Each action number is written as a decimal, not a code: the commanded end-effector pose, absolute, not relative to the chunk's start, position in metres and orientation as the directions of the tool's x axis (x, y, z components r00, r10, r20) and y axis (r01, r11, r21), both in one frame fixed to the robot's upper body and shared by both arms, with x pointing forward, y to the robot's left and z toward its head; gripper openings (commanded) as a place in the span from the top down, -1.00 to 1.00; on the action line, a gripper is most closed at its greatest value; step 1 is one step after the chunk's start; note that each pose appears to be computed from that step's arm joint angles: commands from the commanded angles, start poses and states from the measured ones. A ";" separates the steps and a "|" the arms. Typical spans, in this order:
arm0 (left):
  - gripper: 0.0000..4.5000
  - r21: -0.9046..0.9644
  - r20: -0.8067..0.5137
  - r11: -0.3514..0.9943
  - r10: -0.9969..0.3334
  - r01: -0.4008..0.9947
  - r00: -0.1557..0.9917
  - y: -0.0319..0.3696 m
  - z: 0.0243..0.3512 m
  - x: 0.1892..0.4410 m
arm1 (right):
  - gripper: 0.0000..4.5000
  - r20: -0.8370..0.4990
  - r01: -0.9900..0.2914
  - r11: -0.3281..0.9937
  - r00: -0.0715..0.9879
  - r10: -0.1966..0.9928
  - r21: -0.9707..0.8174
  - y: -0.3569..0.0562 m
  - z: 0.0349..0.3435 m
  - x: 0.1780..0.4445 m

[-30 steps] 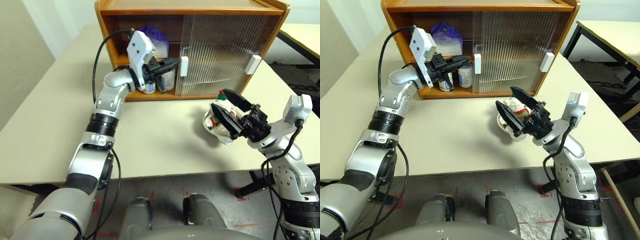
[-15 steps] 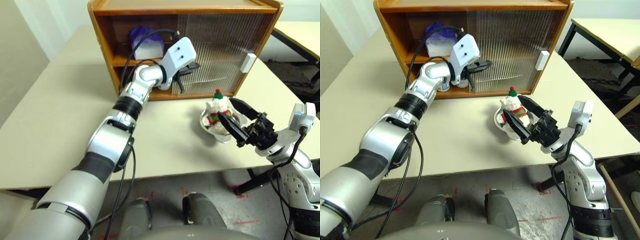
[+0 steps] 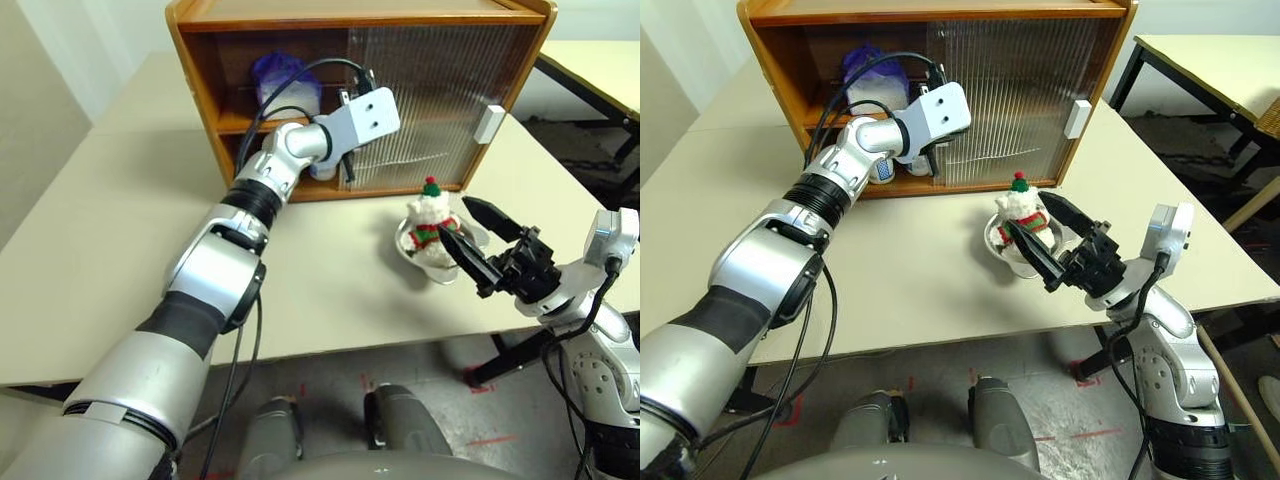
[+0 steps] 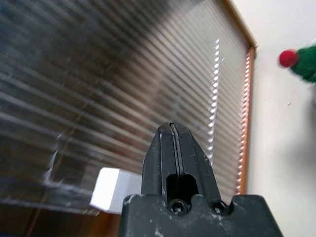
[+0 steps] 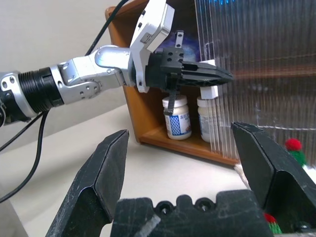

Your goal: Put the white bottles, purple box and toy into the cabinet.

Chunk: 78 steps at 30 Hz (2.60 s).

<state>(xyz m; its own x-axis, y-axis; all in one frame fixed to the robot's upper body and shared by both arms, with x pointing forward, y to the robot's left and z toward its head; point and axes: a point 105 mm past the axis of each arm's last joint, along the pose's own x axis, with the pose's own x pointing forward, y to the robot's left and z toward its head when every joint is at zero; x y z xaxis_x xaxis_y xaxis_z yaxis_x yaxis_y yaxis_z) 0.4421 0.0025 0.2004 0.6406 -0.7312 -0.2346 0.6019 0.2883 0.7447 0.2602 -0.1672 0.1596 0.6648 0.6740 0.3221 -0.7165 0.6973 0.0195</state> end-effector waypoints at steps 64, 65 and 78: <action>0.74 0.621 -0.171 0.550 -0.600 0.558 0.781 0.156 0.205 0.414 | -1.00 0.299 -0.632 0.775 0.734 0.610 -0.029 -0.230 0.169 0.306; 0.59 0.606 -0.154 0.546 -0.633 0.579 0.758 0.151 0.206 0.410 | -1.00 0.297 -0.629 0.777 0.736 0.608 -0.030 -0.231 0.169 0.306; -1.00 0.098 0.145 0.348 -0.932 0.932 0.333 0.133 0.198 0.325 | 0.29 0.246 -0.427 0.903 0.872 0.424 -0.041 -0.283 0.175 0.328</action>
